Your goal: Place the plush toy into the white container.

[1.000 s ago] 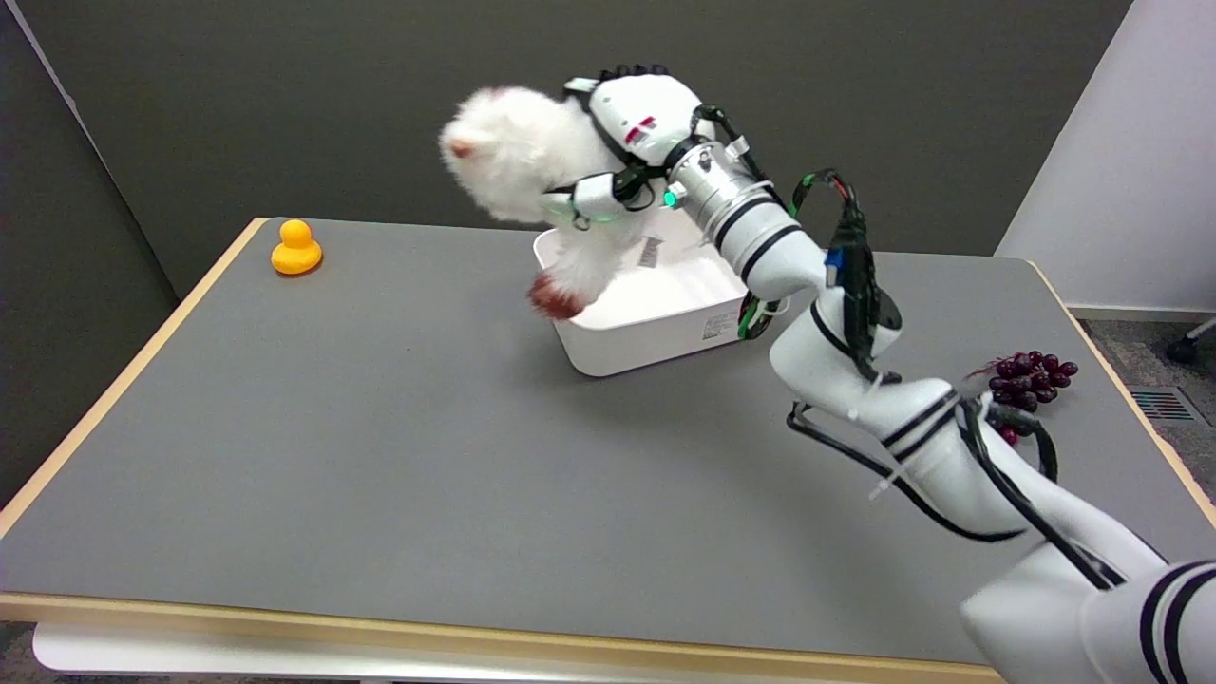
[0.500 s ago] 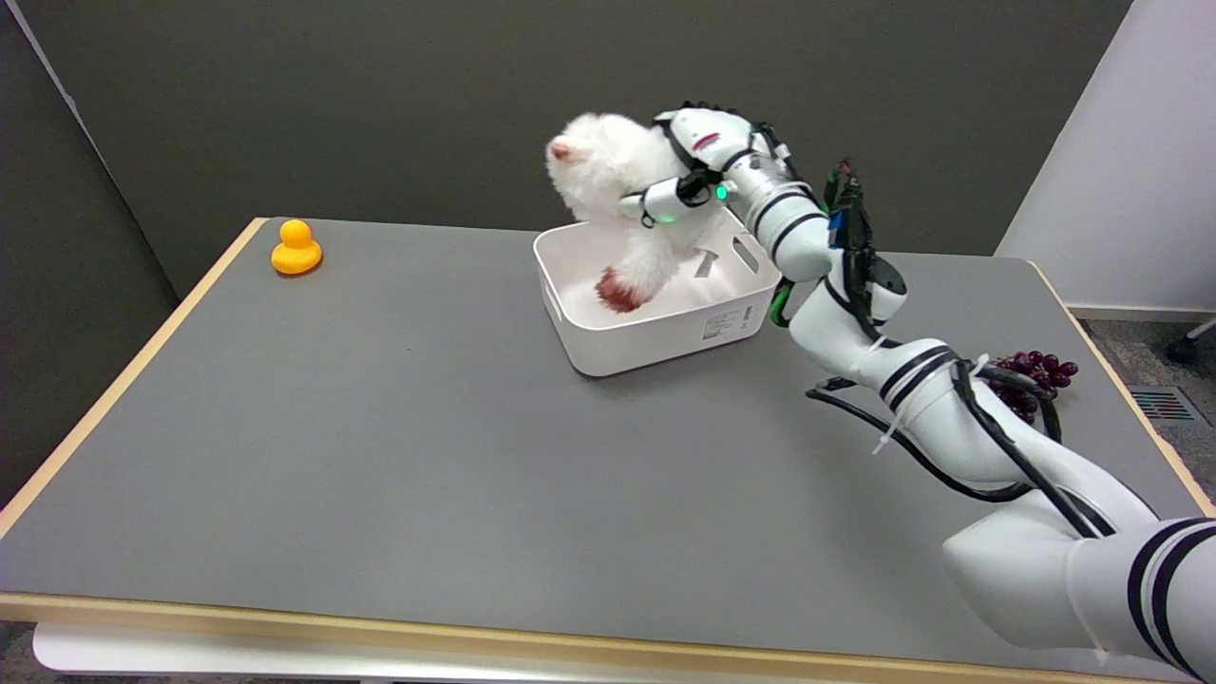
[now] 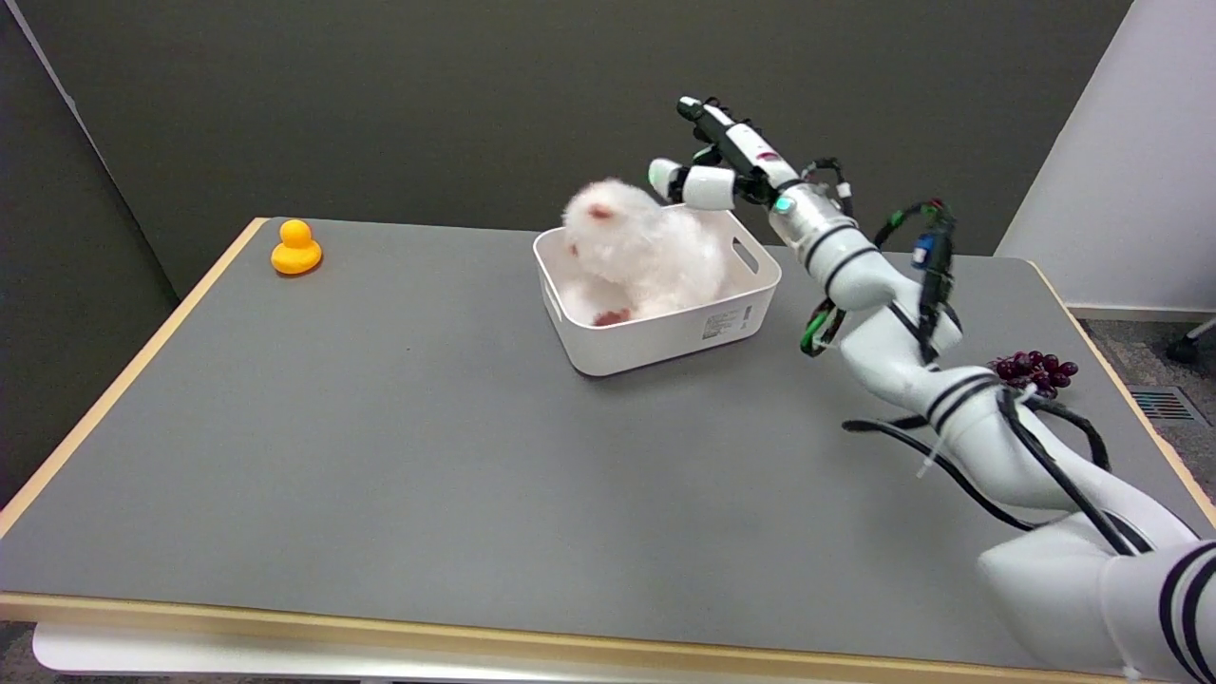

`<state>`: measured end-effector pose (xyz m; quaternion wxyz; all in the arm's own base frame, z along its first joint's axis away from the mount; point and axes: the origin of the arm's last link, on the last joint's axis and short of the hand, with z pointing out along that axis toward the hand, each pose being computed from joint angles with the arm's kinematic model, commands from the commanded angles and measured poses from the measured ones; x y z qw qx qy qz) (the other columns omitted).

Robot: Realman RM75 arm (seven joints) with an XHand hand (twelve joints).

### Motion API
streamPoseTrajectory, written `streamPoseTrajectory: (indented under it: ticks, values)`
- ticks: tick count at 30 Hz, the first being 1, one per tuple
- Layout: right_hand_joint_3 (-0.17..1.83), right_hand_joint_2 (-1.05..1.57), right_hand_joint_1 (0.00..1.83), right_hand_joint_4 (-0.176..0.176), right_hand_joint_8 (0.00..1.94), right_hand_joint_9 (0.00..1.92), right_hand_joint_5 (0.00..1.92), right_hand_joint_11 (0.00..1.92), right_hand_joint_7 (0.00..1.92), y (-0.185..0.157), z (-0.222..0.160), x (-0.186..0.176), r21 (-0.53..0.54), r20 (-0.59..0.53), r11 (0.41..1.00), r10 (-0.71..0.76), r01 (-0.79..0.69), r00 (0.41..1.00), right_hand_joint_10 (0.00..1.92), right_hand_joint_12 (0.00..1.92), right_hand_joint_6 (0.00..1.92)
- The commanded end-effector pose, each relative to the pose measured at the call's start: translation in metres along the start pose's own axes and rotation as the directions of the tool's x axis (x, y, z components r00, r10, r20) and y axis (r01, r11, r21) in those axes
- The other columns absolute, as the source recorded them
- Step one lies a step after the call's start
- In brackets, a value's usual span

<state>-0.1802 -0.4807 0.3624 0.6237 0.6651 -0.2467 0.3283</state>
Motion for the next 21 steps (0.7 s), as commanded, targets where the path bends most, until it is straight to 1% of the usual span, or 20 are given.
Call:
streamPoseTrajectory:
  ticks: [1,3,4,6,7,8,9,10,11,12,14,15,16,19,21]
  values:
    - [0.89,0.59,0.41,-0.025,0.0,0.0,0.01,0.0,0.0,0.021,-0.082,0.03,0.3,-0.025,0.809,0.536,-0.505,0.844,0.22,1.03,0.14]
    - [0.9,0.58,0.43,-0.033,0.0,0.0,0.01,0.0,0.0,0.02,-0.087,0.033,0.332,-0.025,0.801,0.536,-0.498,0.844,0.06,0.91,0.09]
    - [0.89,0.58,0.43,-0.032,0.0,0.0,0.01,0.0,0.0,0.02,-0.089,0.035,0.346,-0.03,0.792,0.544,-0.502,0.838,0.01,0.88,0.08]
    - [0.89,0.58,0.42,-0.024,0.0,0.0,0.01,0.0,0.0,0.022,-0.096,0.043,0.397,-0.053,0.744,0.603,-0.537,0.796,0.0,0.84,0.08]
    - [0.89,0.58,0.43,-0.019,0.0,0.0,0.0,0.0,0.0,0.022,-0.099,0.047,0.421,-0.061,0.722,0.626,-0.548,0.778,0.0,0.74,0.09]
    - [0.88,0.58,0.44,-0.015,0.0,0.0,0.0,0.0,0.0,0.025,-0.105,0.053,0.458,-0.08,0.679,0.675,-0.574,0.734,0.0,0.67,0.09]
    - [0.81,0.61,0.43,-0.014,0.0,0.0,0.0,0.0,0.0,0.028,-0.11,0.06,0.495,-0.101,0.633,0.723,-0.596,0.684,0.0,0.66,0.09]
    - [0.76,0.63,0.43,-0.013,0.0,0.0,0.0,0.0,0.0,0.031,-0.114,0.064,0.517,-0.114,0.604,0.751,-0.607,0.65,0.0,0.65,0.09]
    - [0.79,0.63,0.43,-0.012,0.0,0.0,0.0,0.0,0.0,0.036,-0.12,0.071,0.547,-0.137,0.561,0.792,-0.621,0.595,0.0,0.64,0.09]
    - [0.9,0.61,0.41,-0.009,0.0,0.0,0.0,0.0,0.0,0.043,-0.126,0.076,0.57,-0.159,0.528,0.823,-0.63,0.545,0.0,0.63,0.08]
    - [0.92,0.62,0.4,-0.007,0.0,0.0,0.0,0.0,0.0,0.053,-0.136,0.085,0.596,-0.192,0.498,0.85,-0.63,0.491,0.0,0.63,0.08]
    - [0.93,0.63,0.4,-0.007,0.0,0.0,0.0,0.0,0.0,0.06,-0.142,0.089,0.601,-0.212,0.499,0.853,-0.624,0.477,0.01,0.63,0.08]
    - [0.93,0.63,0.41,-0.009,0.0,0.0,0.01,0.0,0.0,0.065,-0.146,0.091,0.599,-0.225,0.507,0.85,-0.62,0.477,0.02,0.62,0.08]
    - [0.92,0.63,0.39,0.007,0.0,0.0,0.0,0.0,0.0,0.082,-0.16,0.095,0.574,-0.267,0.554,0.823,-0.603,0.501,0.09,0.63,0.13]
    - [0.92,0.63,0.39,0.008,0.0,0.0,0.0,0.0,0.0,0.089,-0.166,0.096,0.566,-0.278,0.567,0.815,-0.599,0.509,0.11,0.62,0.14]
